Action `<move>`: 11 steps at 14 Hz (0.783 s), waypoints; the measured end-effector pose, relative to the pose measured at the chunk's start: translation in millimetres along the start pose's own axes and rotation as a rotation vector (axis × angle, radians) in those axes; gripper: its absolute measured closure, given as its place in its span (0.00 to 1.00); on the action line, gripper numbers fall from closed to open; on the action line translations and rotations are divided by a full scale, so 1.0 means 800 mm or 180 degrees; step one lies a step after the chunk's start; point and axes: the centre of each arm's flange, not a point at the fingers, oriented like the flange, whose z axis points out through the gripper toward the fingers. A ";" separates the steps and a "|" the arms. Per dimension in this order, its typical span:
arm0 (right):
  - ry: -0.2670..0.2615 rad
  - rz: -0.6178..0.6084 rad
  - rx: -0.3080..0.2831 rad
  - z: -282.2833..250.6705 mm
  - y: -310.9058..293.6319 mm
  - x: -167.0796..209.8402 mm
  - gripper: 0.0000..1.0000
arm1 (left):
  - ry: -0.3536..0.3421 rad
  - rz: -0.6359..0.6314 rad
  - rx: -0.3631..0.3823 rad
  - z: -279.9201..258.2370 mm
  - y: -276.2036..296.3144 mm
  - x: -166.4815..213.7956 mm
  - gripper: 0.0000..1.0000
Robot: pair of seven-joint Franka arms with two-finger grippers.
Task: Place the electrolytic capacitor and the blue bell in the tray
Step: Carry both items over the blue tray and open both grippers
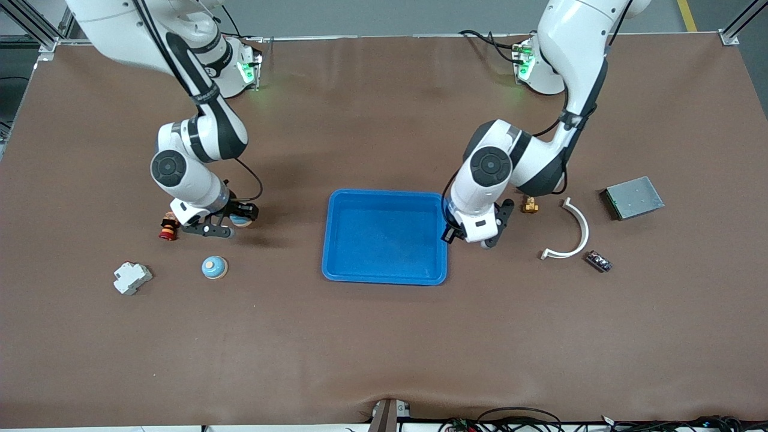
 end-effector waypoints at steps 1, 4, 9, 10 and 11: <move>0.0001 0.0071 -0.0005 -0.021 -0.024 0.002 0.32 | -0.0003 -0.0093 0.0007 0.004 0.002 -0.010 0.66; 0.0094 0.0327 0.0037 -0.065 -0.096 -0.005 0.32 | -0.0017 -0.0438 0.0018 0.022 0.012 -0.046 0.66; 0.0151 0.0669 0.0088 -0.075 -0.193 -0.036 0.32 | -0.0026 -0.0759 0.0061 0.057 0.025 -0.079 0.66; 0.0146 0.0731 0.0088 -0.070 -0.207 -0.038 0.32 | -0.0015 -0.0836 0.0097 0.064 0.023 -0.079 0.66; 0.0142 0.0796 0.0090 -0.064 -0.220 -0.040 0.32 | -0.0002 -0.0931 0.0136 0.072 0.021 -0.079 0.66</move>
